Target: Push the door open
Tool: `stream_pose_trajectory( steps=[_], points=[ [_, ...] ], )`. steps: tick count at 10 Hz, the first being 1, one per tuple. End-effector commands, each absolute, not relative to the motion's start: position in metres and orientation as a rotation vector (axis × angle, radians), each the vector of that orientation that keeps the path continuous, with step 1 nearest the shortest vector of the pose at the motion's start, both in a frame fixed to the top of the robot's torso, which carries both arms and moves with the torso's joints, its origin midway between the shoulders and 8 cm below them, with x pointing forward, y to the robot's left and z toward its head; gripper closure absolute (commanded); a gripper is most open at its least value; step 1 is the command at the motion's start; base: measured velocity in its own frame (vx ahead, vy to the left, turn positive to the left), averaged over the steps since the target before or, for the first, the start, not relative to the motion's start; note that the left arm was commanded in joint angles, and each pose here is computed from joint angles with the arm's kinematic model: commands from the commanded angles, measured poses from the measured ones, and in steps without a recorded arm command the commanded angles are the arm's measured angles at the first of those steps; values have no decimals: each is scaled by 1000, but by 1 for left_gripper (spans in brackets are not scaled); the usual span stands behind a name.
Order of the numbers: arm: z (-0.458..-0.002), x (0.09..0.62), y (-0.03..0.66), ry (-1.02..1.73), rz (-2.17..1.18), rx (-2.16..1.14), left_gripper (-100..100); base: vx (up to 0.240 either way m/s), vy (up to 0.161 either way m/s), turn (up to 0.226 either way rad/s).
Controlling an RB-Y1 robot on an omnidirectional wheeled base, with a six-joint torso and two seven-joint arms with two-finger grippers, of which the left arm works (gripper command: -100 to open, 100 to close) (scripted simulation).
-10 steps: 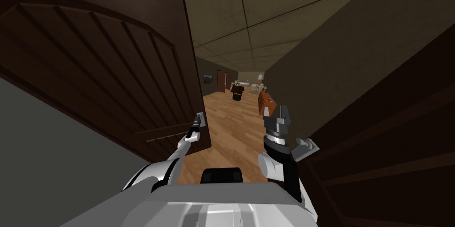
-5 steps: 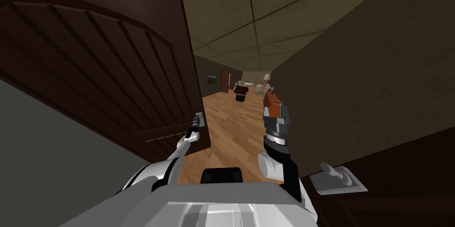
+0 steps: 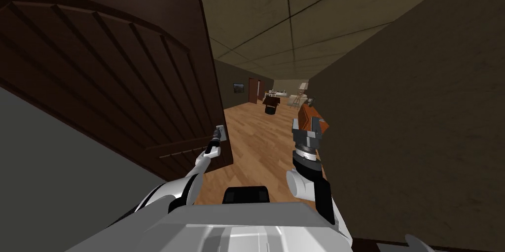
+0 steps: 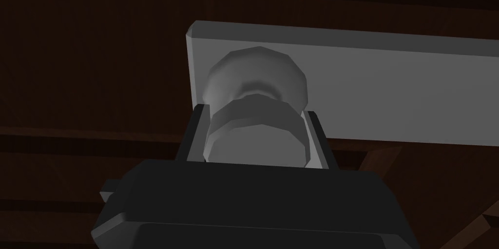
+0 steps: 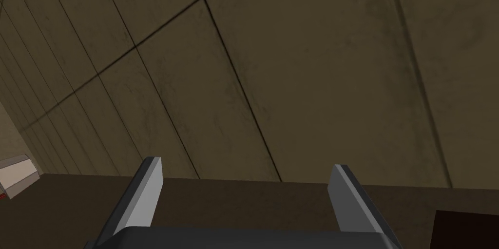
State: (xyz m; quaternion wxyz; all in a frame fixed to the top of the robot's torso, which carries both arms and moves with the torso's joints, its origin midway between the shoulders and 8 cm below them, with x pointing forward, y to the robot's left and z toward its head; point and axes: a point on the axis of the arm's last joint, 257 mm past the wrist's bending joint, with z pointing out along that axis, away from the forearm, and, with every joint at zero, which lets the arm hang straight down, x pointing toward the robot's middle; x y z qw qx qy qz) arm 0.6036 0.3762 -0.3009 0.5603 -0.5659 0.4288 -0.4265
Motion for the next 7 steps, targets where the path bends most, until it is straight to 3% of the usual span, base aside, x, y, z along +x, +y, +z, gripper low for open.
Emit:
stream_pose_trajectory(
  steps=[1, 3, 7],
  points=[
    [-296, 603, 387, 995, -995, -1331, 100, 189, -101, 106],
    [-296, 602, 390, 990, -990, -1334, 100, 193, -111, 117],
    [-299, 597, 404, 972, -968, -1348, 100, 144, -49, 65]
  ],
)
